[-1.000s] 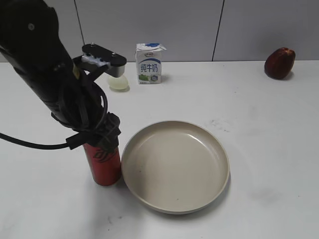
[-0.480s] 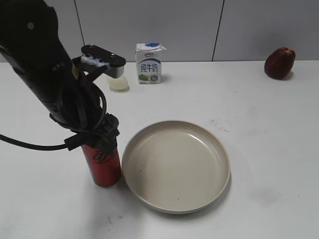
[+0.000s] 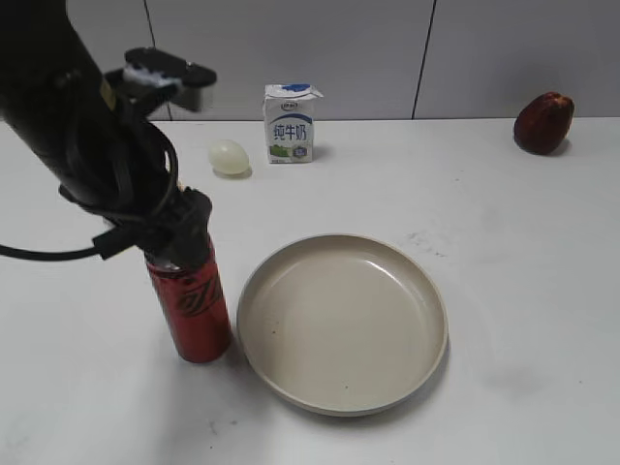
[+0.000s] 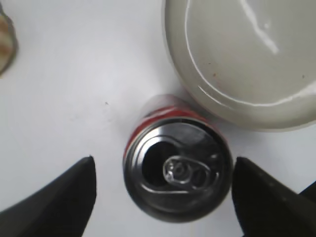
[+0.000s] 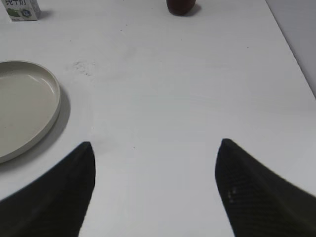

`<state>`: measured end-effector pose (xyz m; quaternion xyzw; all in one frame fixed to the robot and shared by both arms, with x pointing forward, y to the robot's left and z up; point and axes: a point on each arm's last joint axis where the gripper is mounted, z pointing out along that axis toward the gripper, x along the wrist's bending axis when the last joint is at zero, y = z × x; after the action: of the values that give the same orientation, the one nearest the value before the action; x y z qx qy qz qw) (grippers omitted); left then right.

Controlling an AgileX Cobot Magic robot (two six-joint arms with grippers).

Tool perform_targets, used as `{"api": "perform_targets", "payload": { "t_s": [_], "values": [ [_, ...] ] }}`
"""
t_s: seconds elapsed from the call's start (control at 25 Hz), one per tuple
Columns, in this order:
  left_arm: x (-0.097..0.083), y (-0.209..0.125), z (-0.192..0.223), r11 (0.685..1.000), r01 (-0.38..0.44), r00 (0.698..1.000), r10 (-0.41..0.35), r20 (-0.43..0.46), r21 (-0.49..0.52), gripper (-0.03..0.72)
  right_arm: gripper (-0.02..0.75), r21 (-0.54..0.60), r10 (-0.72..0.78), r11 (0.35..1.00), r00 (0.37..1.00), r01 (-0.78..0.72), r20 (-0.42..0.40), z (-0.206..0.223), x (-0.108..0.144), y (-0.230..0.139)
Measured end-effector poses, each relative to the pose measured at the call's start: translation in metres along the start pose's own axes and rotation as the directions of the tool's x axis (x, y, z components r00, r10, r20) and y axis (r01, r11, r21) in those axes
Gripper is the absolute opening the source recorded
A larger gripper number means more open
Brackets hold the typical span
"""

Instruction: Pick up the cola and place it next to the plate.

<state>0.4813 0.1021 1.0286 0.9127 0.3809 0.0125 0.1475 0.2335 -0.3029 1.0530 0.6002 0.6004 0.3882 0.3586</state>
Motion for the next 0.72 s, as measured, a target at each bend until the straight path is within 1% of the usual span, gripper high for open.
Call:
{"api": "perform_targets", "payload": {
  "t_s": [0.2,0.36,0.44,0.52,0.56,0.64,0.68,0.72],
  "values": [
    [0.003,0.008,-0.051,0.995,0.005,1.000,-0.007,-0.011,-0.099,0.630,0.571,0.000,0.000,1.000,1.000,0.000,0.000,0.000,0.000,0.000],
    [0.010,0.011,-0.086,0.979,0.017,0.999,-0.026,-0.042,-0.202,0.602,0.571,0.000,0.000,1.000,1.000,0.000,0.000,0.000,0.000,0.000],
    [0.023,0.011,-0.097,0.969,0.041,0.996,-0.060,-0.071,-0.245,0.596,0.571,0.000,0.000,1.000,1.000,0.000,0.000,0.000,0.000,0.000],
    [0.041,0.007,-0.101,0.962,0.086,0.988,-0.115,-0.099,-0.259,0.594,0.571,0.000,0.000,1.000,1.000,0.000,0.000,0.000,0.000,0.000],
    [0.054,0.004,-0.103,0.957,0.123,0.981,-0.157,-0.113,-0.264,0.592,0.571,0.000,0.000,1.000,1.000,0.000,0.000,0.000,0.000,0.000],
    [0.074,-0.004,-0.107,0.947,0.182,0.966,-0.223,-0.134,-0.264,0.588,0.571,0.000,0.000,1.000,1.000,0.000,0.000,0.000,0.000,0.000],
    [0.088,-0.010,-0.109,0.939,0.226,0.952,-0.269,-0.145,-0.261,0.587,0.571,0.000,0.000,1.000,1.000,0.000,0.000,0.000,0.000,0.000],
    [0.097,-0.016,-0.111,0.932,0.258,0.941,-0.302,-0.153,-0.255,0.585,0.571,0.000,0.000,1.000,1.000,0.000,0.000,0.000,0.000,0.000]
  ]
}}
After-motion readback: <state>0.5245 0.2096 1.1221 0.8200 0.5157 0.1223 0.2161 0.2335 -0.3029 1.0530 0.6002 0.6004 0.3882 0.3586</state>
